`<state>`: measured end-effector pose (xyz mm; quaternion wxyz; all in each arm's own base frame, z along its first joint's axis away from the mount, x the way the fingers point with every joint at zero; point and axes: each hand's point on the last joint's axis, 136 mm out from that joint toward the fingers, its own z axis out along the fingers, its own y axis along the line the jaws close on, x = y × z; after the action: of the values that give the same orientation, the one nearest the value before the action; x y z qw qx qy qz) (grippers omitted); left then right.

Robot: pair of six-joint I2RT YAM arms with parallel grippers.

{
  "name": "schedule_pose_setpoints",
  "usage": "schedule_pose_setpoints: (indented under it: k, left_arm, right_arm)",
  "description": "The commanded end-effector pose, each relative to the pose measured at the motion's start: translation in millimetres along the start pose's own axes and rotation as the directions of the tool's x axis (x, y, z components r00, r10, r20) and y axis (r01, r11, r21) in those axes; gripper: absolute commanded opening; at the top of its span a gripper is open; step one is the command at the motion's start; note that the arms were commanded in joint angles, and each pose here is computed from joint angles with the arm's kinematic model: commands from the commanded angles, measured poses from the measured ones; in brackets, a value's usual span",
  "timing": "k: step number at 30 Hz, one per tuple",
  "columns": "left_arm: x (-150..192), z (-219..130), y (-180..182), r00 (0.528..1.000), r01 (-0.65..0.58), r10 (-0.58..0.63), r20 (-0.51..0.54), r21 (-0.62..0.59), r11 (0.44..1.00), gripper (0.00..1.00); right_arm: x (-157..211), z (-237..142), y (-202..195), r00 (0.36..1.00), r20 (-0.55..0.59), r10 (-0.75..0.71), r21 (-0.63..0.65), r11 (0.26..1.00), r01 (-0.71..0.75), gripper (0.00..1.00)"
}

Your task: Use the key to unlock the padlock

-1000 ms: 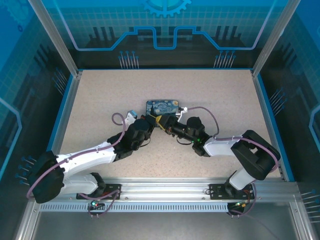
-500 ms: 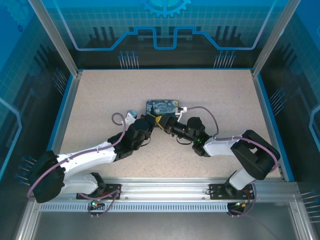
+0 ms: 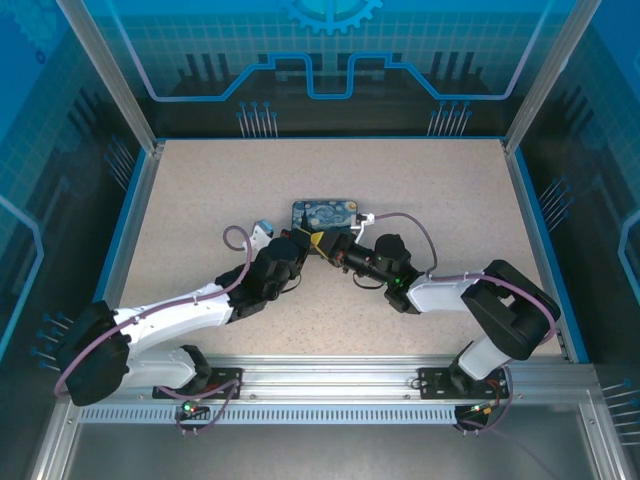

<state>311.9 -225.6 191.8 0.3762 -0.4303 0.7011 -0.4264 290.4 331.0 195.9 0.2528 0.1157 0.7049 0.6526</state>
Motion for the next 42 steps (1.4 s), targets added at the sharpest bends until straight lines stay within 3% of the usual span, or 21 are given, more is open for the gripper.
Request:
schedule_pose_setpoints:
  k: [1, 3, 4, 5, 6, 7, 9, 12, 18, 24, 28, 42]
  left_arm:
    - [-3, -2, -28, 1.000, 0.012, -0.014, 0.021, 0.070, 0.997, 0.00]
    - [-2, -4, -36, 1.000, -0.023, 0.022, 0.016, 0.094, 0.995, 0.02]
    - [-2, -6, -41, 0.999, -0.046, 0.045, 0.013, 0.112, 0.993, 0.18]
    - [-2, -8, -47, 0.998, -0.067, 0.066, 0.010, 0.129, 0.989, 0.40]
    - [-2, -10, -51, 0.996, -0.089, 0.089, 0.007, 0.141, 0.986, 0.56]
    - [-3, -13, -54, 0.994, -0.113, 0.113, 0.003, 0.150, 0.982, 0.66]
    - [-5, -19, -60, 0.987, -0.156, 0.159, -0.008, 0.168, 0.973, 0.76]
    - [-12, -25, -61, 0.974, -0.208, 0.220, -0.056, 0.170, 0.963, 0.83]
    - [-14, -26, -59, 0.928, -0.257, 0.301, -0.219, 0.205, 0.944, 0.81]
    - [5, -18, -59, 0.894, -0.228, 0.303, -0.328, 0.249, 0.941, 0.59]
    - [14, -10, -62, 0.898, -0.149, 0.249, -0.364, 0.280, 0.948, 0.49]
    - [43, 0, -59, 0.882, -0.063, 0.195, -0.429, 0.302, 0.951, 0.41]
  right_arm:
    - [7, -2, -4, 1.000, -0.023, -0.008, 0.001, 1.000, 0.008, 0.00]
    - [7, -5, -7, 1.000, -0.024, -0.014, 0.008, 1.000, 0.014, 0.00]
    - [6, -8, -9, 1.000, -0.023, -0.019, 0.011, 1.000, 0.020, 0.00]
    - [5, -11, -10, 0.999, -0.024, -0.030, 0.008, 1.000, 0.030, 0.00]
    - [4, -13, -11, 0.999, -0.029, -0.040, 0.008, 0.999, 0.040, 0.00]
    - [3, -16, -12, 0.998, -0.035, -0.053, 0.012, 0.998, 0.054, 0.00]
    - [1, -22, -13, 0.995, -0.051, -0.080, 0.023, 0.996, 0.081, 0.00]
    - [-2, -32, -11, 0.987, -0.084, -0.139, 0.022, 0.990, 0.141, 0.00]
    - [-7, -50, 3, 0.957, -0.134, -0.258, -0.006, 0.966, 0.259, 0.00]
    - [-13, -53, 21, 0.960, -0.102, -0.259, -0.028, 0.966, 0.257, 0.00]
    - [-17, -52, 32, 0.967, -0.072, -0.245, -0.041, 0.969, 0.243, 0.00]
    - [-28, -44, 49, 0.982, 0.010, -0.190, -0.068, 0.979, 0.191, 0.00]
